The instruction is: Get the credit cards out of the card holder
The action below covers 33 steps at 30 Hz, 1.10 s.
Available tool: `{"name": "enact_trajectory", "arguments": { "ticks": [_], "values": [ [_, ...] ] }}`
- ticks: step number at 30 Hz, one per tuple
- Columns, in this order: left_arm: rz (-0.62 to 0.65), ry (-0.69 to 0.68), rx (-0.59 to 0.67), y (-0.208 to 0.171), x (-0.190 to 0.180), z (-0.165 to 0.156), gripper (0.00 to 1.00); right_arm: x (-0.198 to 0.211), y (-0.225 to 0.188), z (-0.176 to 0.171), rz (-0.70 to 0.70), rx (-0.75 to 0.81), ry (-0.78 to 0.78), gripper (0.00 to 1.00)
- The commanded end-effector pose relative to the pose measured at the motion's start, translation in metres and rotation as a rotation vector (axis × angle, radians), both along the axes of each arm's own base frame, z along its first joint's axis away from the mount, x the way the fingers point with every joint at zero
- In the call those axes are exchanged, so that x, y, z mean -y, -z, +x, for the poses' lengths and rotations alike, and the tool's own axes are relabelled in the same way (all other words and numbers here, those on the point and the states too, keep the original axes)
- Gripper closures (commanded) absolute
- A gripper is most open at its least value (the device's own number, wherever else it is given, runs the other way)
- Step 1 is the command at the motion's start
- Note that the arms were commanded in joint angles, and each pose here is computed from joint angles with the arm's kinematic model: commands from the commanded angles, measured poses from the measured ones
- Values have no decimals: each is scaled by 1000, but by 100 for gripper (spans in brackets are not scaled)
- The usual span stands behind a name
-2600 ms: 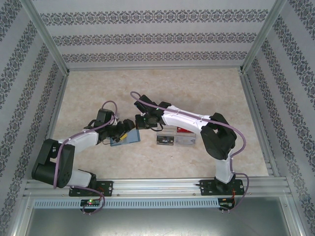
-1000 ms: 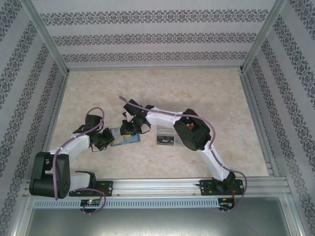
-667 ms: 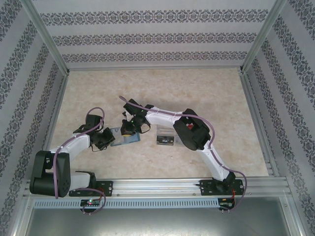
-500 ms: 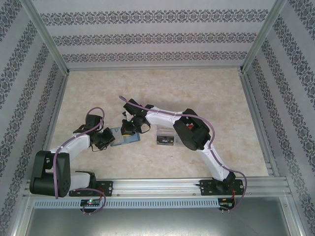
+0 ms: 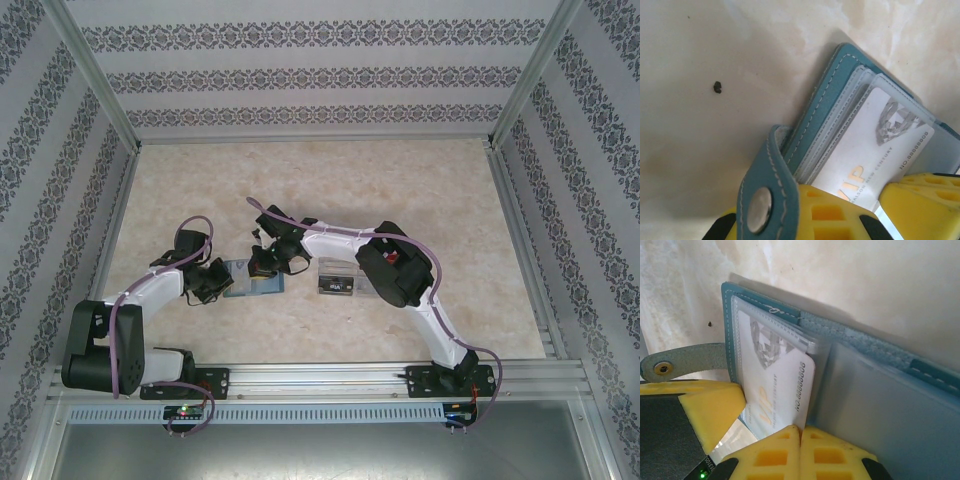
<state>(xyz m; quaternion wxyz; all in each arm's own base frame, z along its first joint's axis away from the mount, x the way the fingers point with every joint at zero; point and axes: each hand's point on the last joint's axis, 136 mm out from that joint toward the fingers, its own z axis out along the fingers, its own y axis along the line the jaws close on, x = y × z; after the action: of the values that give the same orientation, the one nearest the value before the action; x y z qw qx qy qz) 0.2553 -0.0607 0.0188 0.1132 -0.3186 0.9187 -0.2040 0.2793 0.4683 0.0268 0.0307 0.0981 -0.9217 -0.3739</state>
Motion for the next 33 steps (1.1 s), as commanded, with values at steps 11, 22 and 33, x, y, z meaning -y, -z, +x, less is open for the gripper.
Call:
{"name": "enact_trajectory", "arguments": {
  "ticks": [11, 22, 33],
  "values": [
    [56, -28, -99, 16, -13, -19, 100, 8, 1, 4, -9, -29, 36, 88],
    [63, -28, -108, 18, -14, -20, 100, 7, 1, 4, -4, -29, 34, 97],
    [78, -32, -113, 18, -16, -20, 100, 23, -3, 8, -13, -10, 68, 100]
  ]
}}
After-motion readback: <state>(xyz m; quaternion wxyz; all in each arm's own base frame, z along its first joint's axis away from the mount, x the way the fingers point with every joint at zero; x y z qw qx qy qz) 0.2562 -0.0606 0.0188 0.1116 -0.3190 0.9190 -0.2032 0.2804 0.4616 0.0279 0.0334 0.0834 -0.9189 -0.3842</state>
